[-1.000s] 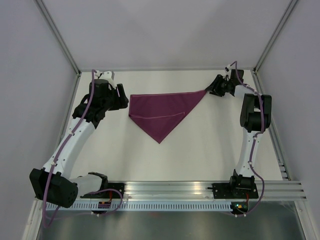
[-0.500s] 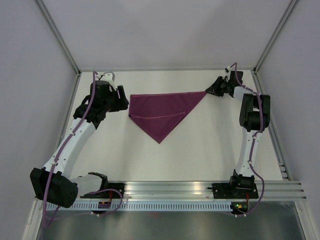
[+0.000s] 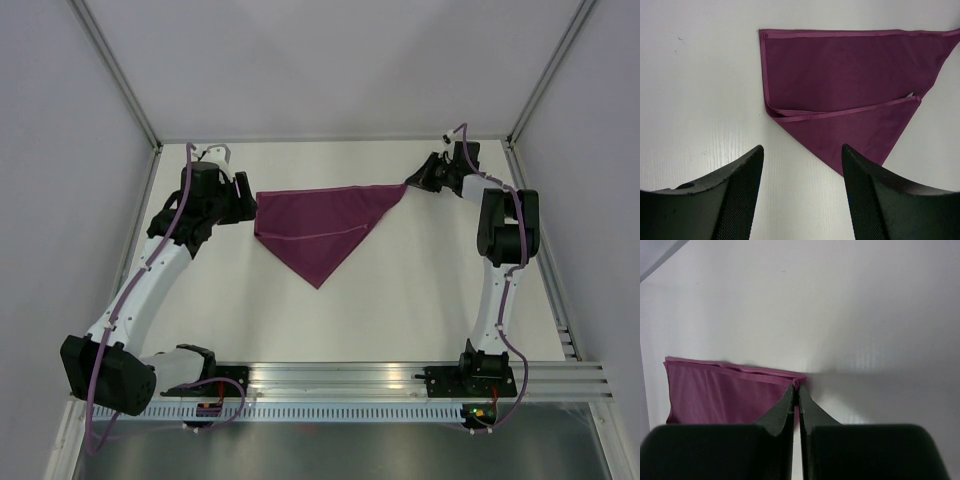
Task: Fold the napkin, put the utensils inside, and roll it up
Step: Fold the napkin
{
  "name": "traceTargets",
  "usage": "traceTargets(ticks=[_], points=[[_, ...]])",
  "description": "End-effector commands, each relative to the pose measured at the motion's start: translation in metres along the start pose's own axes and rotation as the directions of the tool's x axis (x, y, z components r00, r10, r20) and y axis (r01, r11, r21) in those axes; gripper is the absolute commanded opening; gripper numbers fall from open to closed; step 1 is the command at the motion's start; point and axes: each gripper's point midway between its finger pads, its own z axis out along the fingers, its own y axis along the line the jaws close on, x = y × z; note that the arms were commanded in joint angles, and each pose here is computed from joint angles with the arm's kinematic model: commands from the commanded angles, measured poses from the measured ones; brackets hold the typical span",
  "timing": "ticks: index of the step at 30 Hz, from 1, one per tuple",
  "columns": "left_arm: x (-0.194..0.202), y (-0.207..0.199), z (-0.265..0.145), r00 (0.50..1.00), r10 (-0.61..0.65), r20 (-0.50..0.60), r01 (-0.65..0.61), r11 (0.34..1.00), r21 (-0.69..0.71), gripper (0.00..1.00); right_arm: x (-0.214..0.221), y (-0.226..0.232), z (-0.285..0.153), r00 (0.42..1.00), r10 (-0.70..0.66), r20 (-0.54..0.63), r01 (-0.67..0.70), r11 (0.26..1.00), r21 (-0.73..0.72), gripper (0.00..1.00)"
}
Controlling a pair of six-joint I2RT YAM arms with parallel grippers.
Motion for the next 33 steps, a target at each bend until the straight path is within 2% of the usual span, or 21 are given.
traceTargets(ticks=[1,8,15,16,18,23,29,33], points=[[-0.008,-0.004,0.0,0.999,0.001,0.033,-0.002,1.0,0.027,0.69,-0.043,0.077,-0.031,0.977,-0.166,0.136,0.18,0.98,-0.09,0.07],[-0.008,-0.006,0.0,0.999,-0.006,0.034,0.005,0.999,0.034,0.69,-0.033,0.141,-0.054,0.925,-0.336,0.177,0.36,0.925,-0.124,0.07],[-0.01,-0.007,-0.001,0.999,-0.008,0.038,0.006,0.999,0.042,0.69,0.024,0.185,-0.063,0.85,-0.52,0.089,0.527,0.832,-0.17,0.06],[-0.009,-0.007,-0.001,0.999,-0.008,0.035,0.006,0.999,0.041,0.69,0.036,0.198,-0.064,0.814,-0.575,0.086,0.58,0.793,-0.188,0.06],[-0.01,-0.008,-0.002,0.999,-0.009,0.037,0.008,0.999,0.045,0.69,0.057,0.203,-0.063,0.788,-0.614,0.039,0.608,0.768,-0.202,0.06],[-0.011,-0.008,-0.002,0.999,-0.011,0.038,0.009,0.999,0.047,0.69,0.112,0.231,-0.061,0.673,-0.739,-0.021,0.705,0.649,-0.286,0.05],[-0.009,-0.008,-0.001,0.999,-0.009,0.034,0.008,0.999,0.045,0.69,0.165,0.252,-0.064,0.557,-0.829,-0.051,0.77,0.538,-0.344,0.04],[-0.008,-0.008,-0.001,0.999,-0.008,0.032,0.006,0.999,0.045,0.69,0.195,0.257,-0.066,0.458,-0.887,-0.062,0.812,0.446,-0.377,0.03]])
